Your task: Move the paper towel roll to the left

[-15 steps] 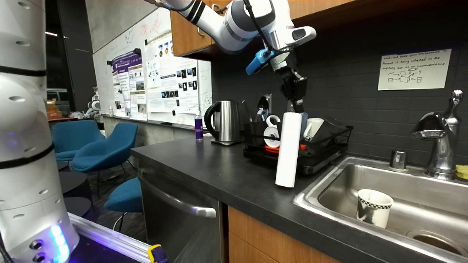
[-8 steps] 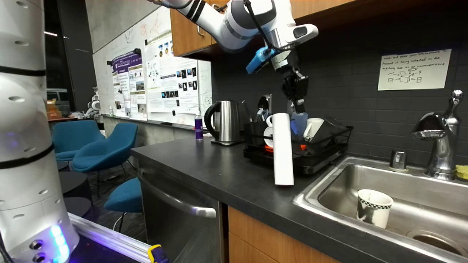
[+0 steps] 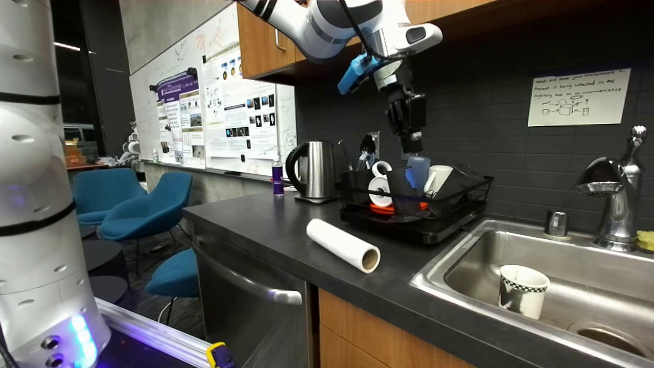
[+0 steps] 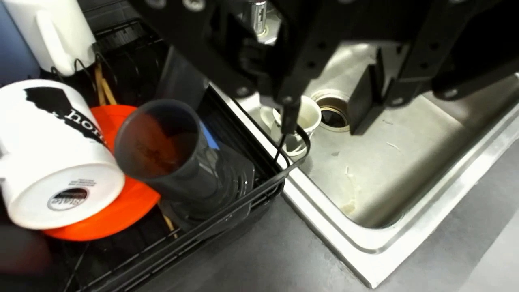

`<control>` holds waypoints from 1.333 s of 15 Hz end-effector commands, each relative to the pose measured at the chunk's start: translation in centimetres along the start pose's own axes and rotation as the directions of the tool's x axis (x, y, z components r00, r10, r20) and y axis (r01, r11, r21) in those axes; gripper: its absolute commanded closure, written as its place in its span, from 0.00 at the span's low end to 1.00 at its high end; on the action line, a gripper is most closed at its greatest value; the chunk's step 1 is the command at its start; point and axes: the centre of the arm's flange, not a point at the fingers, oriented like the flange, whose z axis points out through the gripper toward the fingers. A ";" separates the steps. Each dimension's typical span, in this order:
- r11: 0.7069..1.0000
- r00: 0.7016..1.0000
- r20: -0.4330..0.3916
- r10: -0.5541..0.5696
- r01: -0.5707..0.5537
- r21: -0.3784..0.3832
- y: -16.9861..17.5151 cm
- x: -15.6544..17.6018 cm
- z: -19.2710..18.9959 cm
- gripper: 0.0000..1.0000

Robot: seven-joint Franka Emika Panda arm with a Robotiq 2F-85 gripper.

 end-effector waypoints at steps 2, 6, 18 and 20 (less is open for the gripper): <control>0.999 0.998 0.057 -0.034 0.032 0.043 1.8 -3.5 -1.5 0.23; 0.998 0.993 0.110 -0.038 0.032 0.049 2.6 -5.3 -1.4 0.00; 0.989 0.969 0.211 -0.130 0.111 0.099 3.5 -10.3 -0.9 0.00; 0.983 0.963 0.207 -0.170 0.150 0.111 2.8 -10.9 -1.2 0.00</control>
